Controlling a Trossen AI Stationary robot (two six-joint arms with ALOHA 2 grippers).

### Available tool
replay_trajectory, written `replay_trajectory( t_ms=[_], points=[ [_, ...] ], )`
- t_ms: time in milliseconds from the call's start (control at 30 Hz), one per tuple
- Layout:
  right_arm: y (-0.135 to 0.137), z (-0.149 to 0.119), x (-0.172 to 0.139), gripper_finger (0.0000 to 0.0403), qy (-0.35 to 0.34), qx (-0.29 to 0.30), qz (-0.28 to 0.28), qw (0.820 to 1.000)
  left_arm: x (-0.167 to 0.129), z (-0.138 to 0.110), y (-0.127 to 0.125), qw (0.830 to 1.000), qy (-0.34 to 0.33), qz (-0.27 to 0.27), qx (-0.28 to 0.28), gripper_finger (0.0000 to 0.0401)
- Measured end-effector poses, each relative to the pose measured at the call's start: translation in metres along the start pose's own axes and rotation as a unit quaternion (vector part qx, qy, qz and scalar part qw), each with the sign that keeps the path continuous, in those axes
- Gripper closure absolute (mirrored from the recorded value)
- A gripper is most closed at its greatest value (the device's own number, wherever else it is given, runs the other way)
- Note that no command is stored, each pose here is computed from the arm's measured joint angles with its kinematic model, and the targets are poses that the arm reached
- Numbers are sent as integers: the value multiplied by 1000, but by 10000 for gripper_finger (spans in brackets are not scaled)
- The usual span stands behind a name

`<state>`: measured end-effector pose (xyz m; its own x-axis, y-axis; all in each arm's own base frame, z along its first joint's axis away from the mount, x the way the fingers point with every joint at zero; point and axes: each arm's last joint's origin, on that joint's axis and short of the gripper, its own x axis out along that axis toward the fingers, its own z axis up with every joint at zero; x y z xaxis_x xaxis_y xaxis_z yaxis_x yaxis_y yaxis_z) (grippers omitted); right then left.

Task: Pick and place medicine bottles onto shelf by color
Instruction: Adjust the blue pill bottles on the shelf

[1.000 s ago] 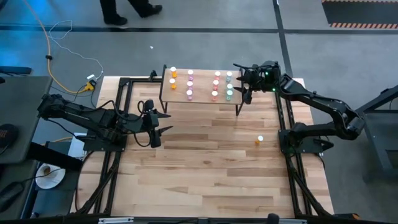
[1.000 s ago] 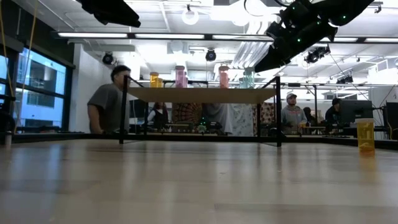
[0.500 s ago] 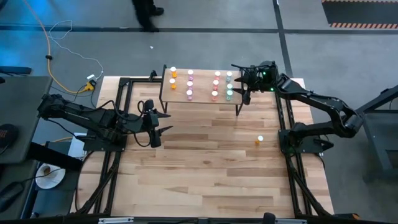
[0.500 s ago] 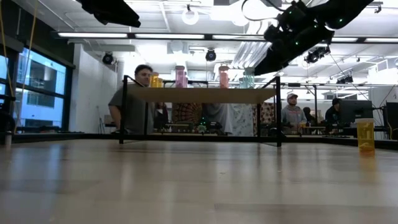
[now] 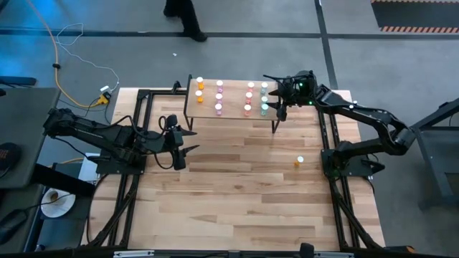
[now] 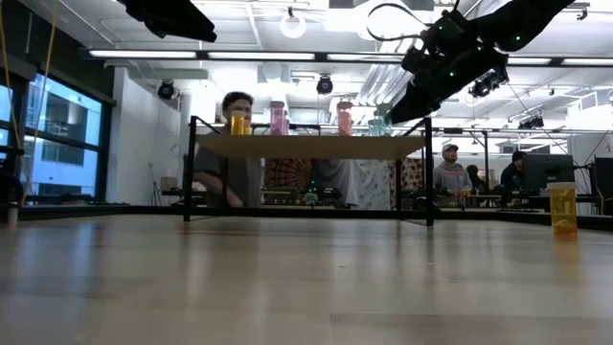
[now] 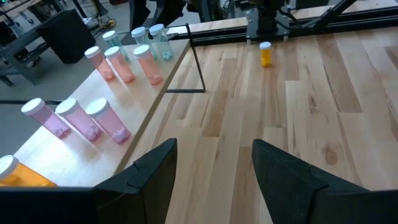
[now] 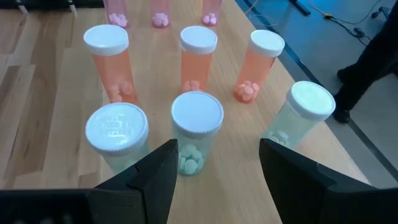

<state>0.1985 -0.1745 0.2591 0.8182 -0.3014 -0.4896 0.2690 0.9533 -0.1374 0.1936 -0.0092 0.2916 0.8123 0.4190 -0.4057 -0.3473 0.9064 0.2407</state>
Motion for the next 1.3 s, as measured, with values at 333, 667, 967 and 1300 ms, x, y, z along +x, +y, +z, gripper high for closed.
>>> replay_trajectory(
  t_ms=[333,667,967,1300],
  points=[
    [0,1,0,185,-7,1,-2,1000,0,0,0,1000,0,2,0,201],
    [-2,4,0,185,-21,4,-14,1000,0,0,0,1000,0,2,0,201],
    [-3,5,-3,185,-14,5,-38,999,0,0,0,1000,0,2,0,201],
    [1,10,-18,185,-19,15,-55,998,0,0,0,1000,0,2,0,201]
  ],
)
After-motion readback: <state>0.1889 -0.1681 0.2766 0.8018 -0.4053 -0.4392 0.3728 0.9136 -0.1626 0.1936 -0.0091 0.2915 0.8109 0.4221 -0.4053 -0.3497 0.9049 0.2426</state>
